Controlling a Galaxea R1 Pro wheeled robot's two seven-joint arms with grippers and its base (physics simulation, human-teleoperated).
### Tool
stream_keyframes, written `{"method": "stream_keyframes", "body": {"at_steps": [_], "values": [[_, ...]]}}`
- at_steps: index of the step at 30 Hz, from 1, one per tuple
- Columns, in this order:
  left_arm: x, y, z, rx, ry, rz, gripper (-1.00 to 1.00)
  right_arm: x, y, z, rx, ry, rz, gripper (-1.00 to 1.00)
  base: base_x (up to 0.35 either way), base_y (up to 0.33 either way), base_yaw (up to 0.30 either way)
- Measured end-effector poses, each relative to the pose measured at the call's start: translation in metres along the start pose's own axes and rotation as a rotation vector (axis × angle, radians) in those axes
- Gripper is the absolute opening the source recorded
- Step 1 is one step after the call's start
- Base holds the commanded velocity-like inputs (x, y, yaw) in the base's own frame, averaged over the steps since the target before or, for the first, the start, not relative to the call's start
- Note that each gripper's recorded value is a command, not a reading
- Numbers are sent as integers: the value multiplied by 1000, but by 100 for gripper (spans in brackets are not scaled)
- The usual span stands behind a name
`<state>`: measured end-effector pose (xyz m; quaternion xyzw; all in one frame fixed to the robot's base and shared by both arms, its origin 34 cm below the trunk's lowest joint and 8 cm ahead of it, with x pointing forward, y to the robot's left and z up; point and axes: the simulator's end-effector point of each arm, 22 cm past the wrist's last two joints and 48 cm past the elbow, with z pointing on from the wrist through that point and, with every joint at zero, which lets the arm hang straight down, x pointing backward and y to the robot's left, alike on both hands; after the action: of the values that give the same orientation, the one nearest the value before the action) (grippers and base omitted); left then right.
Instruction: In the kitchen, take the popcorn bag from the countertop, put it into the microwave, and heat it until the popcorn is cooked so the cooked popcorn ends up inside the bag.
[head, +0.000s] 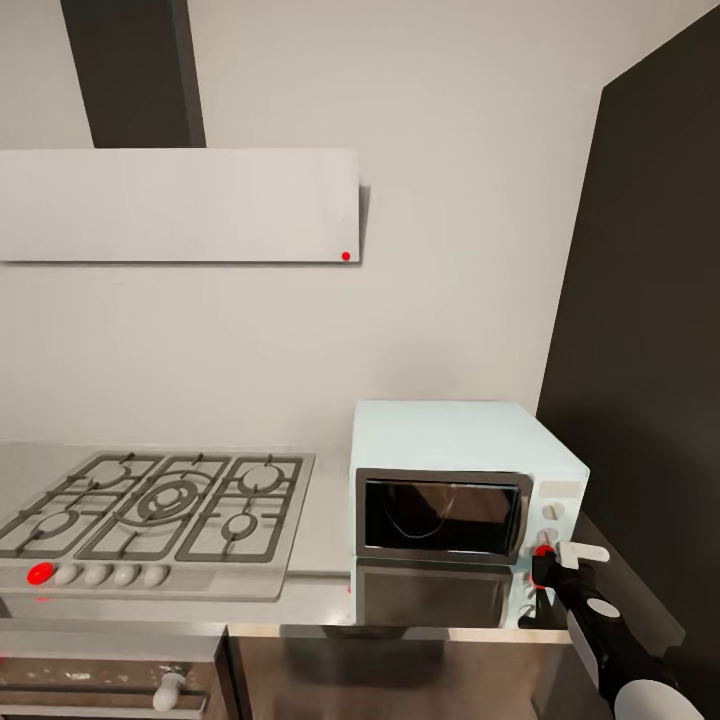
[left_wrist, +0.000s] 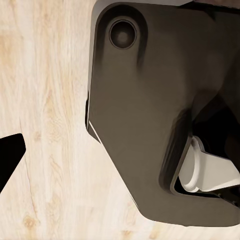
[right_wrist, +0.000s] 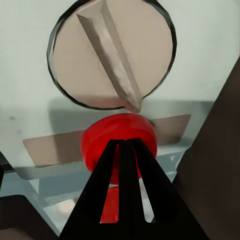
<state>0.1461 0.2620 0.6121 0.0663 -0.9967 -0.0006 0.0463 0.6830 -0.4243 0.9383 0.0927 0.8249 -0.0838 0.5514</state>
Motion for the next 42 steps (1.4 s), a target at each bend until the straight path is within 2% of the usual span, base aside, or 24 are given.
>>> {"method": "stream_keyframes", "body": {"at_steps": [26, 33, 34, 42], "values": [[0, 0, 0, 0, -2, 0, 100, 14, -5, -5, 8, 19, -1, -100, 24, 0, 0], [-1, 0, 0, 0, -2, 1, 100, 0, 0, 0, 0, 1, 0, -100, -206, 0, 0], [-1, 0, 0, 0, -3, 1, 100, 0, 0, 0, -1, 0, 0, 100, -53, 0, 0], [-1, 0, 0, 0, -3, 1, 100, 0, 1, 0, -4, 0, -1, 100, -8, 0, 0]]}}
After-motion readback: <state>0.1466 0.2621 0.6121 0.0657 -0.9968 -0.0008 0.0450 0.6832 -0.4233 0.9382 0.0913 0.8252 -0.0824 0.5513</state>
